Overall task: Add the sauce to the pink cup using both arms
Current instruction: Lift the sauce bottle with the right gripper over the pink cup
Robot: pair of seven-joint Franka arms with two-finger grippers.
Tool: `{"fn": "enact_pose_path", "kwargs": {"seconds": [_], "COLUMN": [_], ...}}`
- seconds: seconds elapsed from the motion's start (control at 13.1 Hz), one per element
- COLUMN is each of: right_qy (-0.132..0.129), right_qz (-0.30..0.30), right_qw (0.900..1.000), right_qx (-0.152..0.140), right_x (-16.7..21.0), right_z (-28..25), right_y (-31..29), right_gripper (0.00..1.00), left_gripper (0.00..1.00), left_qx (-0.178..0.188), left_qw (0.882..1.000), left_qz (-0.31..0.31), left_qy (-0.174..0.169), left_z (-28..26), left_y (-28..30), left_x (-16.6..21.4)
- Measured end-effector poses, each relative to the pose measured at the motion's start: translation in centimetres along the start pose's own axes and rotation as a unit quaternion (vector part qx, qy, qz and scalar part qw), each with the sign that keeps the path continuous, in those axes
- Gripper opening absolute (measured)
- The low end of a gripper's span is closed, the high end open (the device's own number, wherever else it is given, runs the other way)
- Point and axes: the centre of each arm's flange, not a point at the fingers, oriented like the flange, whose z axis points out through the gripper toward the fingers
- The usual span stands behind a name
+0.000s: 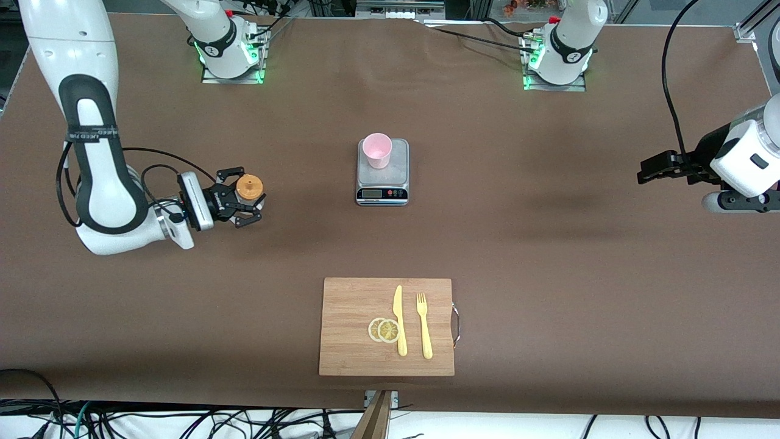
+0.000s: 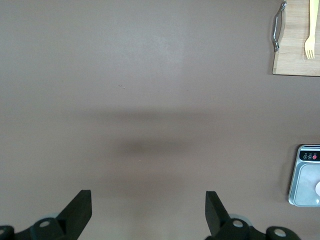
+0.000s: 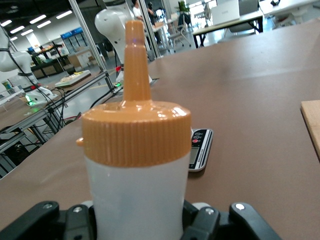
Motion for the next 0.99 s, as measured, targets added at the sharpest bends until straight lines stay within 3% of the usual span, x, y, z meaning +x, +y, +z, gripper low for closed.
{"fn": "enact_pose_path", "kwargs": {"seconds": [0.15, 0.38, 0.69, 0.99], "right_qy": [-0.05, -0.168, -0.317, -0.403], "right_qz": [0.005, -0.003, -0.011, 0.002], "right_qw": [0.999, 0.986, 0.948, 0.915], "right_qx": [-0.017, -0.019, -0.004, -0.015], "right_x": [4.5, 11.9, 17.6, 17.9], "right_z": [2.2, 6.5, 11.4, 16.1], "right_y": [0.9, 0.5, -1.9, -2.9], "right_gripper": [0.3, 0.26, 0.26, 0.26], "left_gripper": [1.0, 1.0, 1.0, 1.0], "left_qx": [0.0, 0.0, 0.0, 0.0], "left_qw": [1.0, 1.0, 1.0, 1.0], "left_qz": [0.0, -0.001, -0.002, -0.002], "left_qy": [0.0, 0.0, 0.0, 0.0], "left_z": [0.0, 0.0, 0.0, 0.0], "left_y": [-0.1, -0.2, -0.2, -0.2], "left_x": [0.0, 0.0, 0.0, 0.0]}}
